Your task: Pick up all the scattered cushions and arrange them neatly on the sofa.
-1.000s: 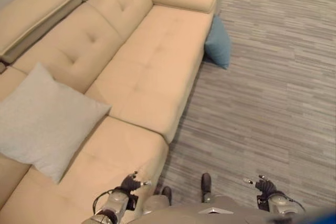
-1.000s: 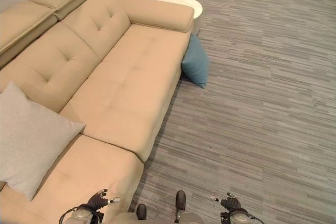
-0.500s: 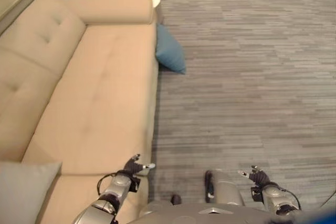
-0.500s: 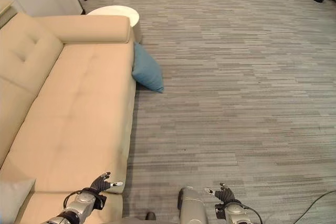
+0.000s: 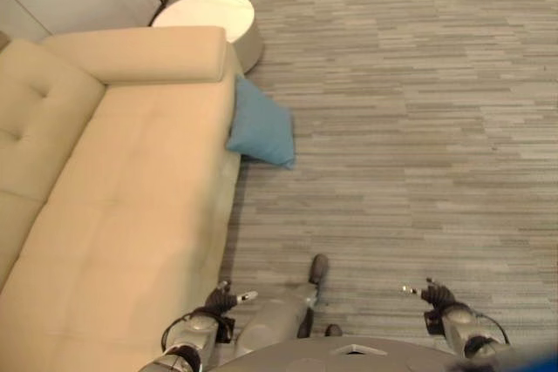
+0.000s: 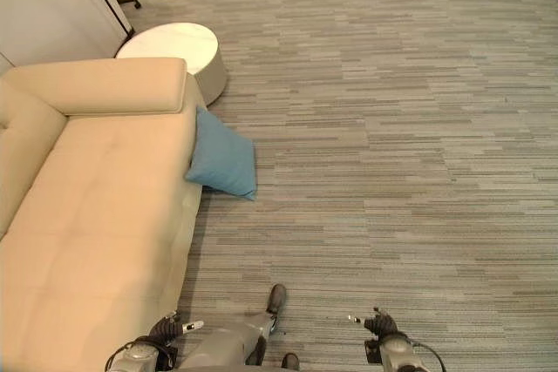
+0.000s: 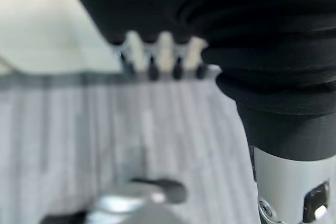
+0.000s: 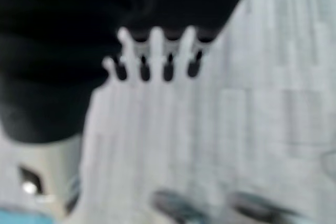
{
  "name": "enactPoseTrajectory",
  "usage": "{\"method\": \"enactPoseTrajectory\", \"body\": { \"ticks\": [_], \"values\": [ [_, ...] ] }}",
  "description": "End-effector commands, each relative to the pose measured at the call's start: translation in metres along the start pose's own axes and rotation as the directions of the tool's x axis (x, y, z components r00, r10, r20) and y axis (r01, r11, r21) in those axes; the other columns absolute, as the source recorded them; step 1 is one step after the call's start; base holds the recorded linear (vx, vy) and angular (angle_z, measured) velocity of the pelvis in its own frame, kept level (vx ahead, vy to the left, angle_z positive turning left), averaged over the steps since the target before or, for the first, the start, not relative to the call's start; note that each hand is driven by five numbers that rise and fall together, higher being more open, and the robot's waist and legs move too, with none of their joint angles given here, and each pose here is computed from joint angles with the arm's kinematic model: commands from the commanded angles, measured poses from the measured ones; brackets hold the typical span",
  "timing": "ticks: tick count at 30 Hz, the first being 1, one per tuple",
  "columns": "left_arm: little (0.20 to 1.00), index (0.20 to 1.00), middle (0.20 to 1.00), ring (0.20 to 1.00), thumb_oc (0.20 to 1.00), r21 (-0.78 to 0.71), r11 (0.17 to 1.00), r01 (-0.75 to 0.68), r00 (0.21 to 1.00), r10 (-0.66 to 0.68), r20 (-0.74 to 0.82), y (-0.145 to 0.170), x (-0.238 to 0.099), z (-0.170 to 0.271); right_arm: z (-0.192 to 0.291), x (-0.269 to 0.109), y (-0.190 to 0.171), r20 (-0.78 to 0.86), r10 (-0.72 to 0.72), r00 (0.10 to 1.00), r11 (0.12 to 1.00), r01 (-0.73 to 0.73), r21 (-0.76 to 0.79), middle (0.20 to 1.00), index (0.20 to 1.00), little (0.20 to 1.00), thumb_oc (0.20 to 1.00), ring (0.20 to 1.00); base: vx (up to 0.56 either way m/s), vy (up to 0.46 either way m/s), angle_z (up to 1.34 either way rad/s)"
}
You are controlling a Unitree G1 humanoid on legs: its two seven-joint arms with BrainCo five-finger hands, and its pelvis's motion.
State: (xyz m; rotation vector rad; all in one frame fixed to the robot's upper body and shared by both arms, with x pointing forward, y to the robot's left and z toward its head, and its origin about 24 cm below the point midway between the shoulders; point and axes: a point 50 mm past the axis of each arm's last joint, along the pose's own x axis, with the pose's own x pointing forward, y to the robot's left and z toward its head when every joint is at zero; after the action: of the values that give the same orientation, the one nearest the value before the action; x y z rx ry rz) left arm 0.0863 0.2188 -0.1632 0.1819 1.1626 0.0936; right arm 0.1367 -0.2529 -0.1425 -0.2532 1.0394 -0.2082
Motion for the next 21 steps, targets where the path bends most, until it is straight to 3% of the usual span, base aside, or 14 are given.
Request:
{"method": "enactPoseTrajectory", "body": {
  "ticks": [1, 8, 21],
  "values": [
    [1.000, 1.000, 1.000, 1.000, 1.000, 0.048, 0.999, -0.022, 0.994, 0.017, 0.109, 0.004, 0.007, 0.041, 0.011, 0.001, -0.017, 0.057, -0.037, 0.998, 0.999, 0.037, 0.006, 1.000, 1.000, 1.000, 1.000, 1.000, 0.05, 0.003, 0.07],
    [1.000, 1.000, 1.000, 1.000, 1.000, 0.072, 0.997, -0.021, 0.983, 0.007, 0.184, 0.006, 0.008, 0.065, 0.010, 0.000, -0.006, 0.061, -0.008, 0.998, 1.000, 0.007, 0.017, 1.000, 1.000, 1.000, 1.000, 1.000, 0.24, -0.077, 0.24],
    [1.000, 1.000, 1.000, 1.000, 1.000, 0.060, 0.998, -0.002, 0.991, -0.006, 0.130, -0.002, 0.008, 0.050, 0.005, -0.001, -0.012, 0.055, -0.020, 0.998, 0.998, 0.017, 0.054, 1.000, 1.000, 1.000, 1.000, 1.000, 0.21, -0.223, 0.57]
  ]
}}
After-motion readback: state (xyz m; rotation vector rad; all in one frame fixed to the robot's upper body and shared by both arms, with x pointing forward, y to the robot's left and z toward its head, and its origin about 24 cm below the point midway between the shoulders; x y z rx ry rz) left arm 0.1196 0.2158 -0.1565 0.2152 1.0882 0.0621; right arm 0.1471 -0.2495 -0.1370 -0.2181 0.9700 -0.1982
